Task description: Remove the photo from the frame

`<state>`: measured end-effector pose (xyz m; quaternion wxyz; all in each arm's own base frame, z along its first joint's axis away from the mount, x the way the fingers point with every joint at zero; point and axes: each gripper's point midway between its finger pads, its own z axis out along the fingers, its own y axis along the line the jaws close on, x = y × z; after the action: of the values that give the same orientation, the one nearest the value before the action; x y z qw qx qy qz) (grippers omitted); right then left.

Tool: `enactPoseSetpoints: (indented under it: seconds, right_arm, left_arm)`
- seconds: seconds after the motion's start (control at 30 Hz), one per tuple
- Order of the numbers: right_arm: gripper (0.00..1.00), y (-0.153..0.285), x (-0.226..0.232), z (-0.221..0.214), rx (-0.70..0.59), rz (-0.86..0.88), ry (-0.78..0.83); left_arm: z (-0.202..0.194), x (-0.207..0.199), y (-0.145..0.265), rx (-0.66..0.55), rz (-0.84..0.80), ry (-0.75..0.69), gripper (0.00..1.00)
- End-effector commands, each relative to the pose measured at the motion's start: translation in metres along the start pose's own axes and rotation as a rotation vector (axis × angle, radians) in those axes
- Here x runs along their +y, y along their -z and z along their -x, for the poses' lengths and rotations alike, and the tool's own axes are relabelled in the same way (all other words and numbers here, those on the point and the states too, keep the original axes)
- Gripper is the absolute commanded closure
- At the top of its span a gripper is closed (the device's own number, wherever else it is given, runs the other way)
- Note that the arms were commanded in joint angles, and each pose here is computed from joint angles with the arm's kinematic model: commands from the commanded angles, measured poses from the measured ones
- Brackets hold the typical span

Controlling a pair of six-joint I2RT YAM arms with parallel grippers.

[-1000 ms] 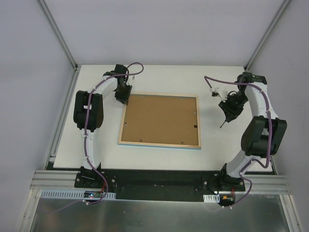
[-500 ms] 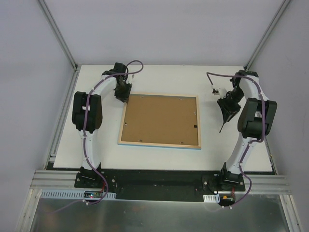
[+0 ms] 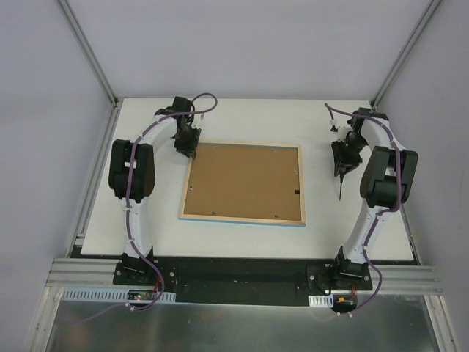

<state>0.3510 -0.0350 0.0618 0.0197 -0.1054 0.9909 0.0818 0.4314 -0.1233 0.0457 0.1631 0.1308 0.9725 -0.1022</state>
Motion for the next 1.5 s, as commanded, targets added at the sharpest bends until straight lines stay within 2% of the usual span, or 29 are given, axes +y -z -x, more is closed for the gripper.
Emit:
enactPoseSetpoints:
  seconds: [0.0, 0.2, 0.53, 0.93, 1.1, 1.27, 1.47]
  right_arm:
    - [0.94, -0.009, -0.026, 0.025, -0.120, -0.130, -0.106]
    - [0.94, -0.018, -0.038, 0.030, -0.162, -0.200, -0.160]
    - [0.76, -0.037, -0.039, 0.021, -0.104, -0.195, -0.190]
    - [0.68, -0.039, -0.034, 0.020, -0.095, -0.167, -0.194]
    - [0.60, -0.040, -0.033, 0.019, -0.095, -0.165, -0.202]
    - [0.49, -0.027, -0.034, 0.024, -0.129, -0.180, -0.196]
    - [0.38, 0.020, -0.022, 0.035, -0.263, -0.188, -0.159]
  left_arm:
    - [0.006, -0.010, 0.023, -0.035, -0.023, 0.007, 0.75]
    - [0.003, -0.010, 0.022, -0.029, -0.026, 0.014, 0.75]
    - [0.002, -0.013, 0.027, -0.034, -0.035, 0.024, 0.71]
    - [0.004, -0.013, 0.038, -0.058, -0.028, 0.001, 0.68]
    - [0.003, -0.014, 0.043, -0.066, -0.029, -0.007, 0.68]
    - [0.006, -0.016, 0.050, -0.085, -0.035, -0.022, 0.67]
    - [0.011, -0.020, 0.067, -0.126, -0.036, -0.060, 0.61]
